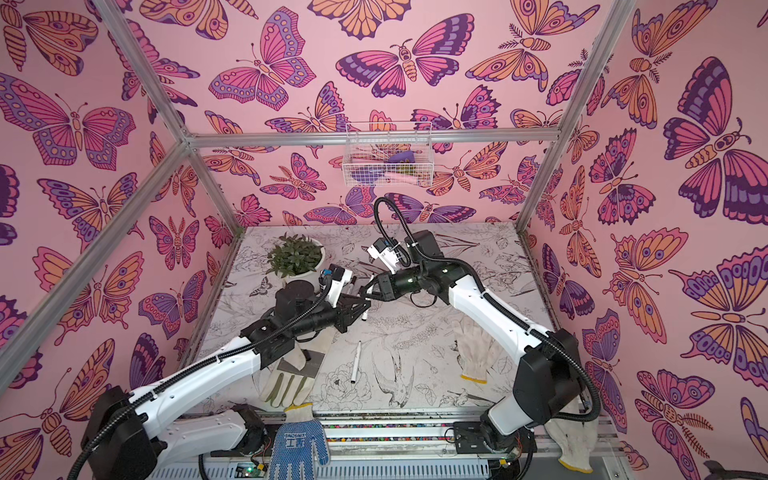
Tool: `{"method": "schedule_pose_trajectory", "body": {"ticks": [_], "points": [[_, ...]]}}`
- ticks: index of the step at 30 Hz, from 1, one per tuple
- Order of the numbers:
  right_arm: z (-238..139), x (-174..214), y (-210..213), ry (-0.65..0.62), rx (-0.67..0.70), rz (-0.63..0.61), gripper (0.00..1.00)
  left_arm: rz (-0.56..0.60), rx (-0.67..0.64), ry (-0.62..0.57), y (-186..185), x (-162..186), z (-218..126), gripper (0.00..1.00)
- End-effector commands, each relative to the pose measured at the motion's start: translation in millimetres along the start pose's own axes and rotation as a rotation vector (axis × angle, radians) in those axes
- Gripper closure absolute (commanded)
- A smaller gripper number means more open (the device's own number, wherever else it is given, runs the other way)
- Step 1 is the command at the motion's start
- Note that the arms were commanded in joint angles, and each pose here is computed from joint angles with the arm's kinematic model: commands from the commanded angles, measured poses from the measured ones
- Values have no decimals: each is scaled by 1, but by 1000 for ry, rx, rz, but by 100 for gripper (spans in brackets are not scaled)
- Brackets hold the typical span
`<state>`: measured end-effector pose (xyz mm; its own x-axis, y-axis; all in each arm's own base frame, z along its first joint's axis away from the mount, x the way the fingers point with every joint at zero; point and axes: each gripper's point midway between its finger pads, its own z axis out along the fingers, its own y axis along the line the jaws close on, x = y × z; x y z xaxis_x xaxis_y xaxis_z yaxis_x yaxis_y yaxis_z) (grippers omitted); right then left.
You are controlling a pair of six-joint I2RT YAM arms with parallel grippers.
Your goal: Insert the pens into the pen caps
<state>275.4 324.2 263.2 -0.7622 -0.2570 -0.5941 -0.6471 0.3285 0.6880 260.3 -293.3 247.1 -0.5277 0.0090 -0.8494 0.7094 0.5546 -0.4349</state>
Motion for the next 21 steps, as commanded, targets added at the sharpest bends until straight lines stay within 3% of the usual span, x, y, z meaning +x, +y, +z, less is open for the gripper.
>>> {"method": "schedule_pose_trajectory", "body": {"ticks": [1, 4, 9, 21], "points": [[-4, -5, 13, 1, -23, -40, 84, 29, 36, -43, -11, -15, 3, 100], [-6, -12, 15, -30, -23, -42, 91, 26, 30, -35, -9, -12, 5, 100], [-12, -20, 22, -73, -68, -23, 92, 4, -3, -21, -1, -5, 10, 66], [-17, -10, 19, -60, -54, -11, 94, 43, 4, -43, -6, -19, 10, 67]]}}
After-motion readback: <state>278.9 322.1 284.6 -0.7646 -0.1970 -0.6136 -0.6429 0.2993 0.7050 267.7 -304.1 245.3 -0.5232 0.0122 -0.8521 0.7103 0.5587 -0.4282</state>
